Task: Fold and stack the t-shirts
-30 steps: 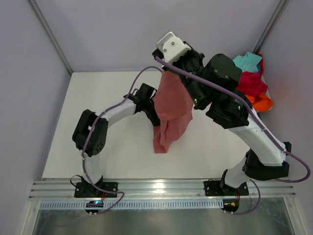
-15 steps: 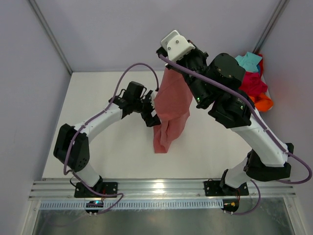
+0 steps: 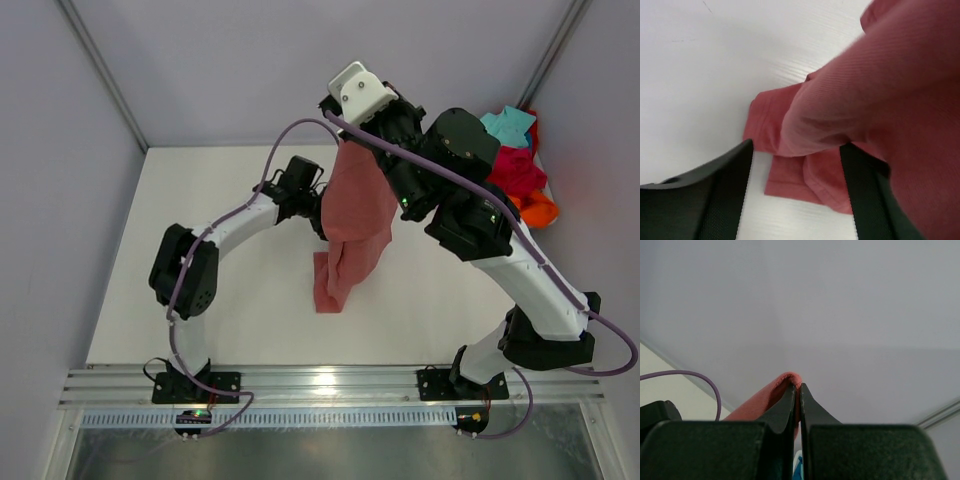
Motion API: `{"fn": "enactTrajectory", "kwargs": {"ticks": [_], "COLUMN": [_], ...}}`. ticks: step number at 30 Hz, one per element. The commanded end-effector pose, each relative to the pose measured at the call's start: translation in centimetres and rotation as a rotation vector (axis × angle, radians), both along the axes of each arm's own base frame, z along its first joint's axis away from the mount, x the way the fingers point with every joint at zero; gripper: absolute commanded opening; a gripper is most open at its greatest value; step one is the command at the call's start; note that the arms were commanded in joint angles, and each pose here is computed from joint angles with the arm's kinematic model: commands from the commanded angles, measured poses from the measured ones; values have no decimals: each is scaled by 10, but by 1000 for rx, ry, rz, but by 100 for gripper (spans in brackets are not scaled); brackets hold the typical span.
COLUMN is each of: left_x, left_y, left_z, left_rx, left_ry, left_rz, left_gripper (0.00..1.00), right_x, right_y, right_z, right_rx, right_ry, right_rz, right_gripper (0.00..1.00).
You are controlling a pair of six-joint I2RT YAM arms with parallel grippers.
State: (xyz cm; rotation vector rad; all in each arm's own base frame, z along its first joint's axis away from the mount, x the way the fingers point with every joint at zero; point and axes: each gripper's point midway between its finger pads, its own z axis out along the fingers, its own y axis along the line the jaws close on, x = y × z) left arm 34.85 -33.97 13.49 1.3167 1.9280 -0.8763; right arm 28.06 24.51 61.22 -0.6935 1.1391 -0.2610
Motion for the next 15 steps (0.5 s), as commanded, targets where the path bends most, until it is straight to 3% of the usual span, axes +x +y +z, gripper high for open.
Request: {"fn": "enactTrajectory", "kwargs": {"ticks": [1, 2, 5, 8, 12, 15], "left_x": [8, 9, 37, 74, 114, 115], "left_y": [-27, -30, -26, 0, 90, 144], "left_z": [11, 11, 40, 80, 141, 179], "left_rx": [-47, -28, -124, -125, -161, -190], "left_ry": [19, 13, 64, -1, -118, -183], "left_rz": [-26, -14, 140, 287, 503, 608], "left_gripper": [22, 0, 0, 0, 0, 0], "right_x": [-6, -6, -2, 5, 11, 15], "right_y": [-22, -23, -26, -29, -33, -40], "right_z": [23, 23, 20, 16, 9, 5], "right_rx": [81, 83, 86, 80, 68, 67], "right_ry": [-46, -45, -42, -40, -30, -26], "right_rz": [-23, -26, -48, -69, -90, -104], "right_gripper": [3, 3, 3, 3, 3, 3]}}
